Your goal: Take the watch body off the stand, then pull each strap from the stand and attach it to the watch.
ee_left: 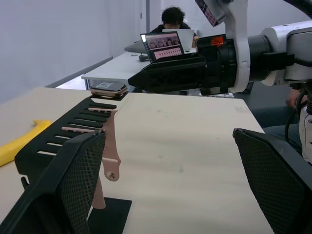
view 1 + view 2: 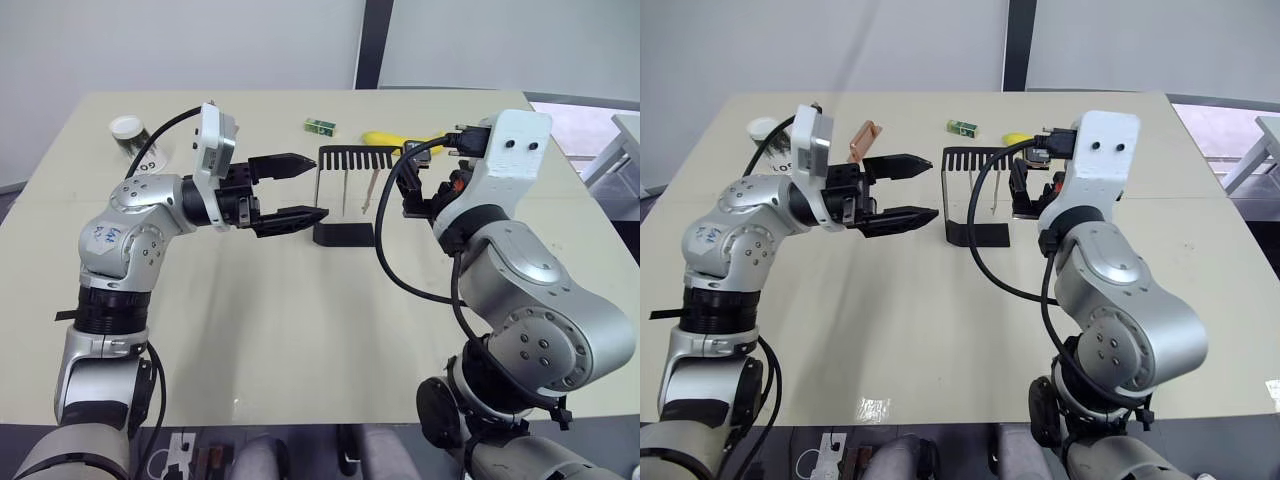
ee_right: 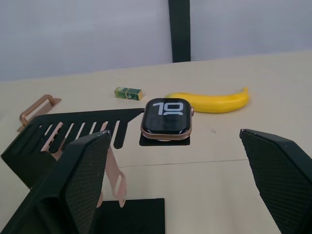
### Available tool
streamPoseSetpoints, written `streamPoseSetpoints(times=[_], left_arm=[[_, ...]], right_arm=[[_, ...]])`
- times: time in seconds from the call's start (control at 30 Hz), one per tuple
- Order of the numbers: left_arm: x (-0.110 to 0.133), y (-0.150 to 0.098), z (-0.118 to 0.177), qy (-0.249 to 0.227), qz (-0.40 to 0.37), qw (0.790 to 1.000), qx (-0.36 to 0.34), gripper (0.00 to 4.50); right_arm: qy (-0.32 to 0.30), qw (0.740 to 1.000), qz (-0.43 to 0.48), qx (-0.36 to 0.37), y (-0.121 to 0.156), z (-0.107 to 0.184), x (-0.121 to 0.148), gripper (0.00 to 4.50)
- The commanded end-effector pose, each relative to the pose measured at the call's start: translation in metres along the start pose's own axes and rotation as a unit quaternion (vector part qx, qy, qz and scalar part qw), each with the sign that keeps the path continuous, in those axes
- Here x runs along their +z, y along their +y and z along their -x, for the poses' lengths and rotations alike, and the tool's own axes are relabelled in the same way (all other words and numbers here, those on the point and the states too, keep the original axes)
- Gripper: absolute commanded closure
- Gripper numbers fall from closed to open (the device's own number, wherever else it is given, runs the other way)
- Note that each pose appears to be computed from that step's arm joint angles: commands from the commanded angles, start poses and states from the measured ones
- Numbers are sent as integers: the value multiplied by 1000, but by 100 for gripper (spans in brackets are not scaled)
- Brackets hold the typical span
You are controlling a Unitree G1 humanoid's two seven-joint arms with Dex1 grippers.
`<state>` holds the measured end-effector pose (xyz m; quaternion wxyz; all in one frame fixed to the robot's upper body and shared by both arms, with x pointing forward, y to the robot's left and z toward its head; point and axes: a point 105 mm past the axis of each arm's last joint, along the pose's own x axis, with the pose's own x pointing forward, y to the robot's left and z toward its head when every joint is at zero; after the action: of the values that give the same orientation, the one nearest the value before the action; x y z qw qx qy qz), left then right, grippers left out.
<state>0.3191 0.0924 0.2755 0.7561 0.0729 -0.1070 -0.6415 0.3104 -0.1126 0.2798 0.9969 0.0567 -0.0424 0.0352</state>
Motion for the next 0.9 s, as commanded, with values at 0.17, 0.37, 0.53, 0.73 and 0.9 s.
streamPoseSetpoints(times=[0.17, 0.37, 0.53, 0.73, 0.9], left_arm=[[12, 1, -3, -12, -32, 999, 11, 2], [12, -2, -4, -12, -31, 999, 16, 2], [11, -3, -3, -11, -31, 999, 20, 2], [11, -5, -4, -13, -29, 999, 22, 2], [10, -6, -4, -14, -29, 999, 24, 2]], right_arm=[[-24, 999, -5, 23, 11, -9, 8, 0], [-27, 999, -3, 32, 14, -15, 10, 0], [-26, 999, -3, 31, 14, -19, 10, 0], [-30, 999, -1, 31, 14, -22, 13, 0], [-33, 999, 0, 29, 13, -24, 14, 0]])
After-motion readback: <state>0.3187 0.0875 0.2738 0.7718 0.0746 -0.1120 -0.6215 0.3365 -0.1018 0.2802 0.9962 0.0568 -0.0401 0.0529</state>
